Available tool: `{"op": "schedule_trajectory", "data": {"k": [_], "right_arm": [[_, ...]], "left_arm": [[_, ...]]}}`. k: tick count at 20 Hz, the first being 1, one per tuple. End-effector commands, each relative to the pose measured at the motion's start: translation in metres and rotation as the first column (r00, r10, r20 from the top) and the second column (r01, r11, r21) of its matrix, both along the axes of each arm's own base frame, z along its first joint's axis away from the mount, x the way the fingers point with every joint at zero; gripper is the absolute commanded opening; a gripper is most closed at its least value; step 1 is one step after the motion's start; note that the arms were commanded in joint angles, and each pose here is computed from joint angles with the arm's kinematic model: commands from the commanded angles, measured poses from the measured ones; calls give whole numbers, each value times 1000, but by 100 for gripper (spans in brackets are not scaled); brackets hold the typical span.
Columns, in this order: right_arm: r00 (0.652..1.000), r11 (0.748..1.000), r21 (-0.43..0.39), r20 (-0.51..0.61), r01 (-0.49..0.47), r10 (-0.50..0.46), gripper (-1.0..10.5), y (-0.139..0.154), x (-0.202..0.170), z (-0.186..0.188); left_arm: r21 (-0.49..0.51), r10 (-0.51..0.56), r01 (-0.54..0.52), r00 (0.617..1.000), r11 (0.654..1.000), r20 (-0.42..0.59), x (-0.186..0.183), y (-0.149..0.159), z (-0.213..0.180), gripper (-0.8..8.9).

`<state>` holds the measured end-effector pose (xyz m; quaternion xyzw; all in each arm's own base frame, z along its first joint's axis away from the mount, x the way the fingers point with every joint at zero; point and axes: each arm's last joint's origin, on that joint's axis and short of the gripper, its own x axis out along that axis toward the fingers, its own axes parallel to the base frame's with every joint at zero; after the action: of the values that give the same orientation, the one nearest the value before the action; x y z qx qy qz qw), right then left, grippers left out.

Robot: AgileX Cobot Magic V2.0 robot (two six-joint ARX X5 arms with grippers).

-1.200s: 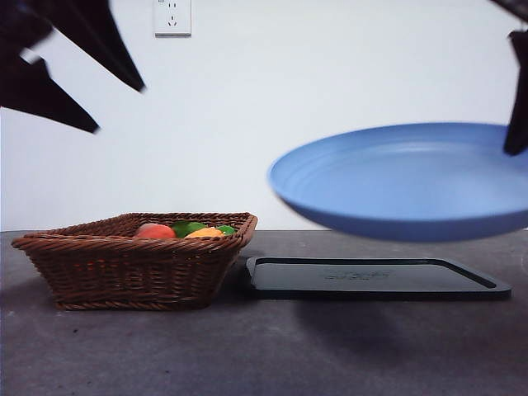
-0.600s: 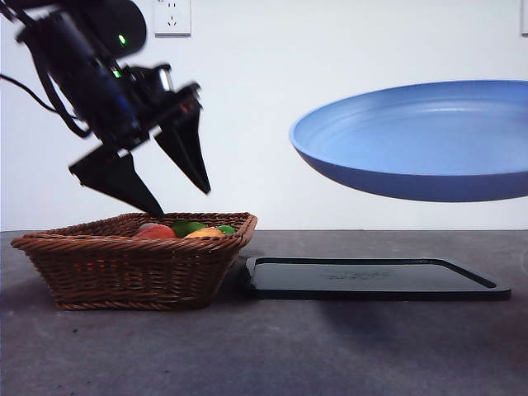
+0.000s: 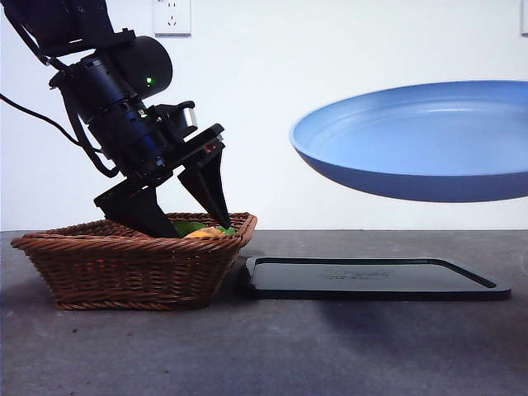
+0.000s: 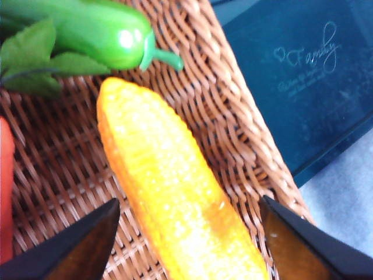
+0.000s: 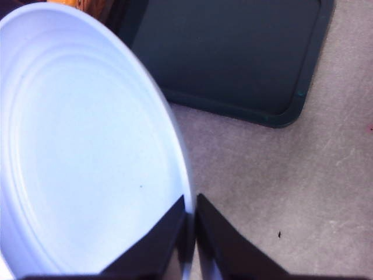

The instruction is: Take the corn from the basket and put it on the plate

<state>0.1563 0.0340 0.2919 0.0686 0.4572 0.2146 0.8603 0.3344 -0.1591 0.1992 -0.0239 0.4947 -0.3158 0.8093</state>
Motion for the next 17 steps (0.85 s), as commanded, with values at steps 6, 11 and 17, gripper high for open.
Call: {"op": "schedule_trajectory", "data": {"k": [6,11,17], "right_arm": [[999,1000,1,32,-12,11,1,1,1,7],[999,1000,0,33,-12,12,2,1,2,7],[999,1000,1,33,-11,11,1,1,2,7]], "left_arm": [[19,-17,18,999,1000,-31,8,-6,-18,389],[20,-17,17,999,1000,-35,8,-6,-18,267],[18,13,-12,998,1000,-61,9,-3,-15,171]]}}
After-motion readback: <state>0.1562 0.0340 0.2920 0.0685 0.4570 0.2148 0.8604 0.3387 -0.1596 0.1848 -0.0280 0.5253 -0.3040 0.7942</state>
